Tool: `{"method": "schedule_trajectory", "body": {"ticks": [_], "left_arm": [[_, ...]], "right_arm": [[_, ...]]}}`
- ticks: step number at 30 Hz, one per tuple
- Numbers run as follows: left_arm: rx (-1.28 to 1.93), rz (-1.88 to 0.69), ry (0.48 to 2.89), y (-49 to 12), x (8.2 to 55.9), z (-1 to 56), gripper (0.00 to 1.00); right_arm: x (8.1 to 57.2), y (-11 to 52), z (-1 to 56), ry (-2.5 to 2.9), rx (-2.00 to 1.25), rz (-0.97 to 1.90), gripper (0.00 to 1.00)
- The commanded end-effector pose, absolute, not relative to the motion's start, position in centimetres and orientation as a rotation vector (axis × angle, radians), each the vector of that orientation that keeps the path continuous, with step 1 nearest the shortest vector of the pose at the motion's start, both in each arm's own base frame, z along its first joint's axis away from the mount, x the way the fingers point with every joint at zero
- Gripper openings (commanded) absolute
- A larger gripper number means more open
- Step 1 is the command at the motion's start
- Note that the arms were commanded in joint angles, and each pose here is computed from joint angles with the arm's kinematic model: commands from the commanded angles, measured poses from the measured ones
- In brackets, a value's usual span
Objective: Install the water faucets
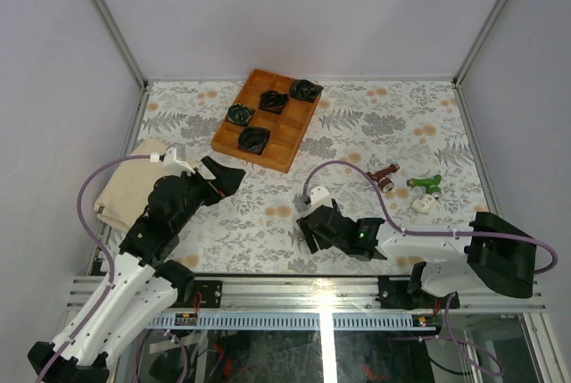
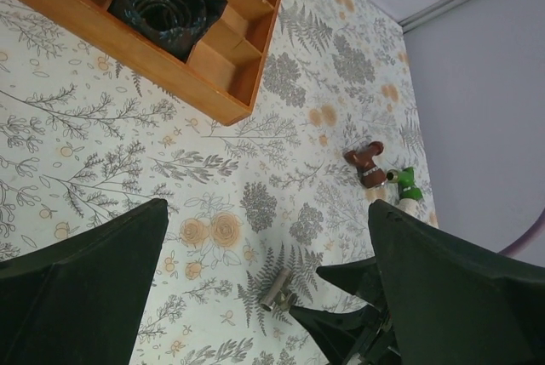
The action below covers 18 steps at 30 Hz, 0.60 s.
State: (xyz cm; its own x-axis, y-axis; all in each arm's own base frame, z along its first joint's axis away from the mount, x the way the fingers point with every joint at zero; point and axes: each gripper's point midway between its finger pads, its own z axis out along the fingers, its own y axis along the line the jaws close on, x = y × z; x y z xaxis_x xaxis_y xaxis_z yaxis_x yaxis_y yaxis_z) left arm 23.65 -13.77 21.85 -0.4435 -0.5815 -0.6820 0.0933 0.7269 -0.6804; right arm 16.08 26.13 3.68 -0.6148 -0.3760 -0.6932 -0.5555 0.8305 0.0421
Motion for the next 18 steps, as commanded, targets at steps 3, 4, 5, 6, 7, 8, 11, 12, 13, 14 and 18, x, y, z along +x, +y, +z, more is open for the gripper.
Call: {"method": "schedule_trajectory", "body": {"ticks": [3, 4, 5, 6, 7, 8, 11, 12, 13, 14, 18], "left_arm": [[-0.258, -0.852, 1.926, -15.4, 23.5, 22.7, 1.0], [-0.244, -0.86, 1.932, -15.7, 23.5, 22.5, 1.0], [-0.241, -0.864, 1.935, -15.8, 23.5, 22.4, 1.0], [-0.238, -0.87, 1.933, -15.8, 23.4, 22.3, 1.0], [-0.233, -0.875, 1.93, -15.9, 23.4, 22.3, 1.0], [-0.226, -0.881, 1.929, -16.0, 23.4, 22.2, 1.0], [-0.214, -0.885, 1.929, -16.1, 23.3, 22.2, 1.0], [-0.213, -0.883, 1.933, -16.1, 23.3, 22.1, 1.0], [-0.214, -0.879, 1.94, -16.1, 23.3, 22.0, 1.0], [-0.215, -0.875, 1.946, -16.0, 23.2, 21.8, 1.0], [-0.222, -0.858, 1.963, -15.7, 22.9, 21.1, 1.0]], "right_arm": [[17.0, 26.5, 4.6, 2.266, -0.616, 0.318, 0.71], [16.9, 26.5, 4.6, 2.267, -0.613, 0.32, 0.71], [16.9, 26.5, 4.6, 2.268, -0.612, 0.326, 0.7], [16.8, 26.5, 4.6, 2.271, -0.61, 0.33, 0.7], [16.7, 26.4, 4.5, 2.274, -0.602, 0.334, 0.7], [16.7, 26.3, 4.4, 2.277, -0.593, 0.338, 0.69], [16.6, 26.2, 4.2, 2.279, -0.585, 0.344, 0.69], [16.6, 26.2, 4.2, 2.279, -0.588, 0.345, 0.67], [16.5, 26.3, 4.2, 2.282, -0.593, 0.348, 0.66], [16.5, 26.4, 4.2, 2.286, -0.598, 0.35, 0.65], [16.1, 27.2, 4.1, 2.299, -0.647, 0.379, 0.64]]}}
